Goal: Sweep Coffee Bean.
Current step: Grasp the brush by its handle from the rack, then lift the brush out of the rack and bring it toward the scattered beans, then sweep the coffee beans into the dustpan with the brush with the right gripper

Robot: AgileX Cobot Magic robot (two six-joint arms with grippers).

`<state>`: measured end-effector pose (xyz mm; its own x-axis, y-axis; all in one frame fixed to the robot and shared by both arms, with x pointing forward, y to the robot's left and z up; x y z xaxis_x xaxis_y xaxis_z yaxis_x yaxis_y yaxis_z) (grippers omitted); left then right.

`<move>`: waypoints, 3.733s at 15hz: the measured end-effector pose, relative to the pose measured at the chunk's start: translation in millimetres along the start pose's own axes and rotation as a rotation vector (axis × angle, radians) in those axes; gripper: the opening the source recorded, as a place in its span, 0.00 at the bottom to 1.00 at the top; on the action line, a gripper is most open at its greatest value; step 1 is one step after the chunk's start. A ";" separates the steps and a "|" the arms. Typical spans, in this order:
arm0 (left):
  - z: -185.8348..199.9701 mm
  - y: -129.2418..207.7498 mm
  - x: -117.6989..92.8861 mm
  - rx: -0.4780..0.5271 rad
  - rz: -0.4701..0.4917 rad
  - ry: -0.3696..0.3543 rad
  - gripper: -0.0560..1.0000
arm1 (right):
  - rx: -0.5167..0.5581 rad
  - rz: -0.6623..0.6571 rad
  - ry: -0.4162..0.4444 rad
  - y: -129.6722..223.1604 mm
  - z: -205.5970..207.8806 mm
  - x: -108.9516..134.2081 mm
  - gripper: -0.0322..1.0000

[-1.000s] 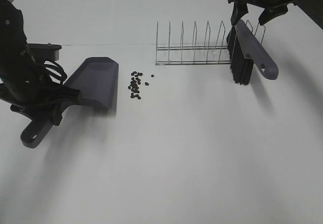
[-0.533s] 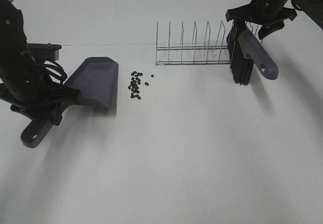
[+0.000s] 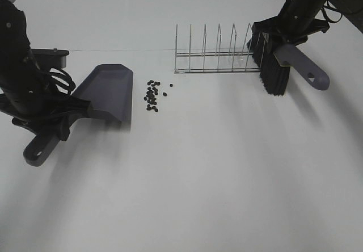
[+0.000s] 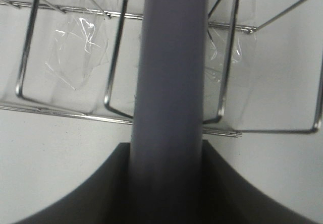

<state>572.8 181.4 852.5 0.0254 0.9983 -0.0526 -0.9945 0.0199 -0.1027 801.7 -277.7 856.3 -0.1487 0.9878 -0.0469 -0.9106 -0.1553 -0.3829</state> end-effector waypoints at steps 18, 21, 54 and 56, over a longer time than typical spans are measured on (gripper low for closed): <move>-25.6 9.3 -5.8 0.086 0.042 0.028 0.36 | -0.018 0.008 -0.056 16.8 189.2 11.8 0.30; -40.4 14.2 -7.1 0.129 0.038 0.034 0.36 | 0.093 -0.001 -0.114 46.7 165.3 27.5 0.30; -56.8 12.0 -29.8 0.220 0.007 0.000 0.36 | -0.048 0.422 -0.073 18.7 88.0 303.0 0.30; -56.8 12.0 -29.8 0.220 0.007 0.000 0.36 | -0.076 0.390 -0.055 1.7 99.0 274.9 0.30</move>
<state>565.9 148.8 796.4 0.0180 0.9985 -0.0523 -0.9928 0.0240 0.1173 721.1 -7.9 934.1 -0.4994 0.8526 -0.1538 -0.7512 -0.5146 -0.4134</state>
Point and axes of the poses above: a point on each arm's last joint axis where the gripper is mounted, z pointing back along that axis away from the gripper, x along the wrist's bending axis when the last joint is at zero, y = z × x, the point moved 7 cm from there along -z, pointing out along that axis toward the gripper, and after that the axes turned 4 degrees about z, right-handed, at the moved point
